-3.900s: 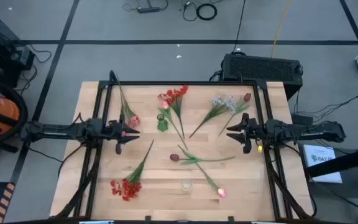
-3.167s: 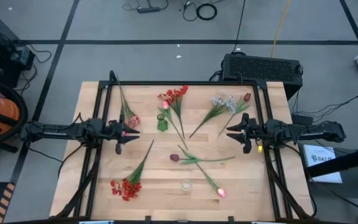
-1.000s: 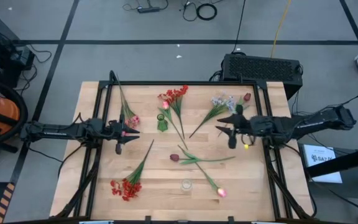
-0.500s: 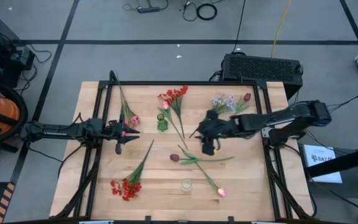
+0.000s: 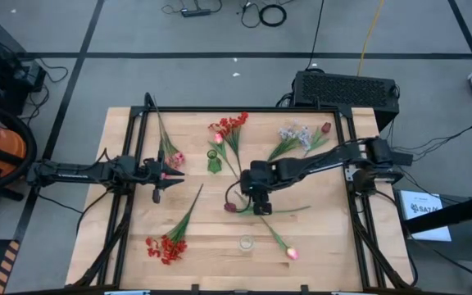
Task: Sort flowers into vase by color
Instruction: Put the bottom red tulip into the transparent vase
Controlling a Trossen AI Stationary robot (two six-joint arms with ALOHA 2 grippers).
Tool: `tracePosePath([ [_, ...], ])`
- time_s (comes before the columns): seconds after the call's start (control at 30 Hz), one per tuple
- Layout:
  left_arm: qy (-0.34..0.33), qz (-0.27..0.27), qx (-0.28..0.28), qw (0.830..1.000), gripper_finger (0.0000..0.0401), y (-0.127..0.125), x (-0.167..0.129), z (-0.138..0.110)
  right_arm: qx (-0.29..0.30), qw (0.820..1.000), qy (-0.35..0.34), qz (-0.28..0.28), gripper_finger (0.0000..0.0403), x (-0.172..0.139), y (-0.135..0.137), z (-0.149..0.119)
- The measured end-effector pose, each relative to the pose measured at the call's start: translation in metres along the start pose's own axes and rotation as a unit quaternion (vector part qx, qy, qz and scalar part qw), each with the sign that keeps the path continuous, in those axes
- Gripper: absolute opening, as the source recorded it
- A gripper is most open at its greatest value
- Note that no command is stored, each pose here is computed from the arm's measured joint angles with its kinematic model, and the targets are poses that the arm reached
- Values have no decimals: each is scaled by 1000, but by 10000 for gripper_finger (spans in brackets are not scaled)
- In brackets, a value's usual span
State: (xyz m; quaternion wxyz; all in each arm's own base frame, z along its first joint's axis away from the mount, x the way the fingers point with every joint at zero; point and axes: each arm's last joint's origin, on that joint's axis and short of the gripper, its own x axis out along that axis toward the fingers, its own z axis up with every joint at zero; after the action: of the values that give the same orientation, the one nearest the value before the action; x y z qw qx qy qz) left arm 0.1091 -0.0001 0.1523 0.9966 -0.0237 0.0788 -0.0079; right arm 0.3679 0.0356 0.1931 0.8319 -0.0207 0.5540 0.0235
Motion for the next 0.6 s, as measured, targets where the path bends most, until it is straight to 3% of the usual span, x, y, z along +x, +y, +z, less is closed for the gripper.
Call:
tracePosePath([
  [0.27,0,0,0,1000,105,0,0,0,-33,998,50,15,134,36,2,-7],
  [0.6,0,0,0,1000,105,0,0,0,-37,996,79,30,134,46,10,-13],
])
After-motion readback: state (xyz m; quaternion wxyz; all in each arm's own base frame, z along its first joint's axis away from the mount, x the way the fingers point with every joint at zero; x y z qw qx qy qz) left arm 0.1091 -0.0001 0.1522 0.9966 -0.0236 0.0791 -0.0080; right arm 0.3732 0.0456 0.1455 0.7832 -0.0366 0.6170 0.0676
